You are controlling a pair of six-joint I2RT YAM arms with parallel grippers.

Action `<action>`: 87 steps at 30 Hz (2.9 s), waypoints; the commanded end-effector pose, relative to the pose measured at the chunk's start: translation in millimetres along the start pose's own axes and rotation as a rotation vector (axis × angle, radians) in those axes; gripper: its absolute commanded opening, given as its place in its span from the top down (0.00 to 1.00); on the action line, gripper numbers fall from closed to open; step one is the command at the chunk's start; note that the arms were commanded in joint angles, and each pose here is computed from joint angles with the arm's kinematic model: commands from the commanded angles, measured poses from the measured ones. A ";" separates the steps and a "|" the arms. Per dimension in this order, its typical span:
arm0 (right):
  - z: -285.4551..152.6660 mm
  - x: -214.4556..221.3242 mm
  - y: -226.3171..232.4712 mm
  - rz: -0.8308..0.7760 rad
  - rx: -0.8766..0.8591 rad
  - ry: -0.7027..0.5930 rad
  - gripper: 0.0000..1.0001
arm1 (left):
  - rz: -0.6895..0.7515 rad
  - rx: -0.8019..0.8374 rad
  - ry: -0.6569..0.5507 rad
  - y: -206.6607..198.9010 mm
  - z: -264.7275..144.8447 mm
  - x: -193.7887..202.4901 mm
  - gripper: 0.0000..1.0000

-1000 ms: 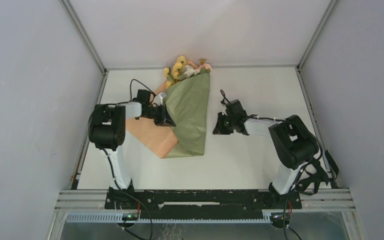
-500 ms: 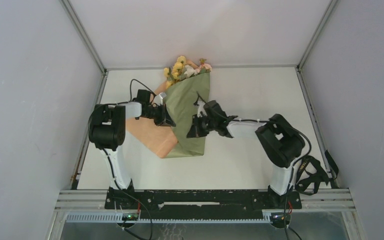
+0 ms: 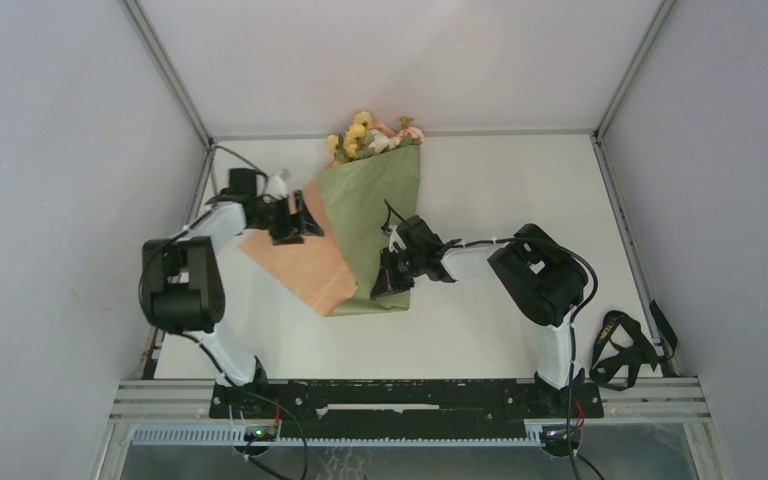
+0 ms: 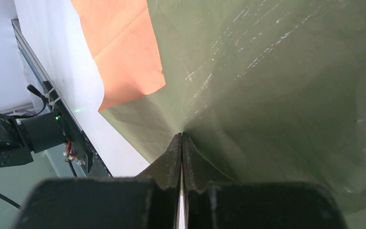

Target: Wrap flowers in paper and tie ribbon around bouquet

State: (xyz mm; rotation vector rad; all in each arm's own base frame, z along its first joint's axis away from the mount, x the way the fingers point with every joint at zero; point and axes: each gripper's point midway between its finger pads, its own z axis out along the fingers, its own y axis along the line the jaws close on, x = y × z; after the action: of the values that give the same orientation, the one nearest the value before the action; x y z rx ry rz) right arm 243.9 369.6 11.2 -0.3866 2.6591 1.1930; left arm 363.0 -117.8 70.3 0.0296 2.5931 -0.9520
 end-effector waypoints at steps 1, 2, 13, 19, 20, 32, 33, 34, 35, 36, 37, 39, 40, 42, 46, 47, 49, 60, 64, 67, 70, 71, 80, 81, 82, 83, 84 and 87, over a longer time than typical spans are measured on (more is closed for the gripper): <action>2.2 2.9 -10.2 0.009 0.081 -0.006 0.93 | -0.195 -0.232 -0.186 77.1 -60.6 -7.0 0.21; 2.5 2.9 -8.4 0.007 0.076 -0.007 0.93 | -0.249 -0.268 -0.206 92.9 -65.4 -4.9 0.19; 2.8 4.3 1.2 0.011 0.065 -0.012 0.93 | -0.470 -0.194 -0.025 105.8 -25.4 29.6 0.06; 4.5 6.7 6.2 0.052 0.050 -0.004 0.93 | -0.423 -0.006 0.016 53.2 -14.8 27.3 0.07; 5.0 7.4 6.2 0.059 0.052 -0.003 0.93 | -0.413 0.007 0.024 47.4 -13.7 28.4 0.08; 6.5 14.6 10.3 0.064 0.109 -0.015 0.93 | -0.565 -0.197 -0.121 77.7 -79.4 78.8 0.08; 6.5 14.8 11.1 0.067 0.111 -0.018 0.93 | -0.576 -0.214 -0.128 79.7 -78.3 85.0 0.07; 6.0 13.6 12.2 0.065 0.114 -0.025 0.93 | -0.581 -0.234 -0.145 83.3 -78.0 86.3 0.06; 5.6 13.1 13.7 0.063 0.116 -0.032 0.93 | -0.587 -0.260 -0.162 89.1 -77.7 86.6 0.05; 4.8 11.6 14.9 0.064 0.119 -0.040 0.93 | -0.589 -0.287 -0.174 95.9 -76.4 86.5 0.05; 3.8 9.9 17.2 0.061 0.118 -0.049 0.93 | -0.603 -0.302 -0.174 101.8 -72.7 88.3 0.04; 1.9 7.5 18.8 0.060 0.121 -0.062 0.93 | -0.619 -0.283 -0.157 103.7 -60.4 90.0 0.03; 1.8 7.0 19.2 0.062 0.123 -0.065 0.93 | -0.611 -0.268 -0.140 100.4 -53.9 89.6 0.03; 1.9 7.4 20.5 0.069 0.118 -0.063 0.93 | -0.606 -0.235 -0.068 93.7 -36.5 95.6 0.04; 3.7 8.8 19.5 0.073 0.119 -0.059 0.92 | -0.617 -0.132 -0.007 76.0 -17.9 94.8 0.07; 4.3 8.7 19.2 0.073 0.118 -0.058 0.92 | -0.616 -0.120 -0.003 73.7 -17.0 93.3 0.07; 5.9 9.0 18.9 0.079 0.110 -0.054 0.92 | -0.616 -0.098 -0.003 69.4 -17.4 92.8 0.08; 3.6 3.5 15.6 0.097 0.102 -0.060 0.92 | -0.564 0.056 -0.158 26.1 -41.0 68.5 0.26; 3.0 3.2 15.3 0.097 0.109 -0.063 0.92 | -0.570 0.096 -0.202 17.0 -35.8 72.7 0.32; 3.9 4.9 15.8 0.093 0.109 -0.060 0.92 | -0.548 0.086 -0.209 18.9 -35.6 65.2 0.43; 5.6 5.5 13.9 0.102 0.111 -0.057 0.92 | -0.517 0.021 -0.220 30.7 -34.8 64.5 0.71; 5.7 5.5 11.9 0.111 0.115 -0.056 0.92 | -0.512 0.006 -0.215 32.4 -35.1 66.2 0.81; 10.4 10.7 -5.2 0.195 0.137 -0.023 0.92 | -0.212 0.085 -0.187 -27.2 -51.7 41.2 1.00; 10.3 10.6 -5.8 0.201 0.135 -0.020 0.92 | -0.175 0.098 -0.177 -36.5 -52.0 39.6 1.00; 10.0 10.2 -6.5 0.205 0.137 -0.021 0.92 | -0.135 0.106 -0.166 -45.0 -52.4 38.1 1.00; 9.9 10.2 -7.5 0.206 0.141 -0.022 0.92 | -0.102 0.111 -0.157 -51.3 -53.2 36.4 1.00; 9.9 10.7 -7.3 0.207 0.140 -0.022 0.92 | -0.053 0.128 -0.128 -65.1 -50.1 38.8 1.00; 9.9 10.7 -6.3 0.227 0.117 -0.030 0.92 | 0.065 0.158 -0.067 -94.3 -45.1 40.9 1.00</action>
State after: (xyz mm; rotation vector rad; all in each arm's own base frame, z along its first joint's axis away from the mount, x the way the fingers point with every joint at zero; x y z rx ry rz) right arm 237.2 378.4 11.4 -0.1092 2.7531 1.1081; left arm 300.7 -136.8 111.8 -0.1838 2.4751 -1.0866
